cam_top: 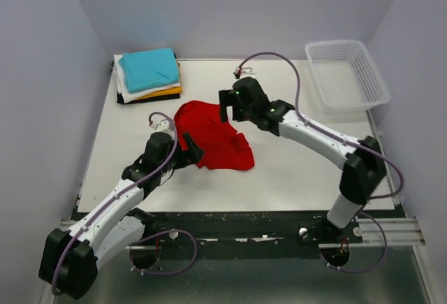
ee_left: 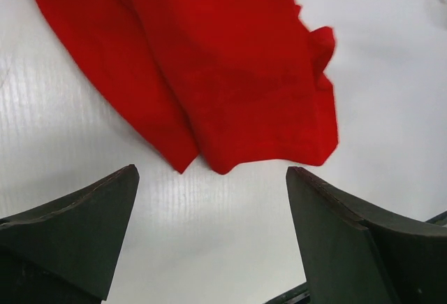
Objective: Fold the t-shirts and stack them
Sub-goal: Move the tshirt to the center of the board, then flatten out the tshirt
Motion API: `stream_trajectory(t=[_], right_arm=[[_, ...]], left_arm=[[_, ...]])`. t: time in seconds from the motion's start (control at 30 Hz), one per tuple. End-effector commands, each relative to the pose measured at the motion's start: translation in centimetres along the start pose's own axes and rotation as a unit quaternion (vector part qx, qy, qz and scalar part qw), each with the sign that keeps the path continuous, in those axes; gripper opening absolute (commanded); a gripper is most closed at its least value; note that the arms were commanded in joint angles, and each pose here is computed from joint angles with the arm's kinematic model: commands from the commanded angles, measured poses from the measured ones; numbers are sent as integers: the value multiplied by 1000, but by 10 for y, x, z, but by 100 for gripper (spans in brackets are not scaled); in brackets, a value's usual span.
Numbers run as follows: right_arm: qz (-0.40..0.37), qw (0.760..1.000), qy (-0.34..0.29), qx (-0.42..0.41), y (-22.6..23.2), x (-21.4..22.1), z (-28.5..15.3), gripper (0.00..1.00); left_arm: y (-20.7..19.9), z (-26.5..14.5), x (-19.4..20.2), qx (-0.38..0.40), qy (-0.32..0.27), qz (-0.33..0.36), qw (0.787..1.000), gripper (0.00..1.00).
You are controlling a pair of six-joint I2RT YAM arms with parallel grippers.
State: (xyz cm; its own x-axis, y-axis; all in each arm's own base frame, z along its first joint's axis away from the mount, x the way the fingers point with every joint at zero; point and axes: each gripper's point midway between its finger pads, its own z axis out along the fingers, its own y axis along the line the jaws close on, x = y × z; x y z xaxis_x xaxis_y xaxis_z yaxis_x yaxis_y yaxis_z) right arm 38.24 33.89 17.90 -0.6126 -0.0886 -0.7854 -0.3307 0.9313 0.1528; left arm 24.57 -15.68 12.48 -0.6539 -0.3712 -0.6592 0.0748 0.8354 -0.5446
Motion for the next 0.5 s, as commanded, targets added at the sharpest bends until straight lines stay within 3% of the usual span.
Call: stream_trajectory(t=[0.0,0.23,0.47], right_arm=[[73,993,-78,52,-46,0,-54,100],[125,990,-39,46,-68,75,-69,100],[165,986,-7,23,-66,117,-62,100]], left_arm=[[6,17,26,26,43,-57,997,85],[31,40,31,-28,49,-84,995,65],[42,63,34,-56,64,-88,992,45]])
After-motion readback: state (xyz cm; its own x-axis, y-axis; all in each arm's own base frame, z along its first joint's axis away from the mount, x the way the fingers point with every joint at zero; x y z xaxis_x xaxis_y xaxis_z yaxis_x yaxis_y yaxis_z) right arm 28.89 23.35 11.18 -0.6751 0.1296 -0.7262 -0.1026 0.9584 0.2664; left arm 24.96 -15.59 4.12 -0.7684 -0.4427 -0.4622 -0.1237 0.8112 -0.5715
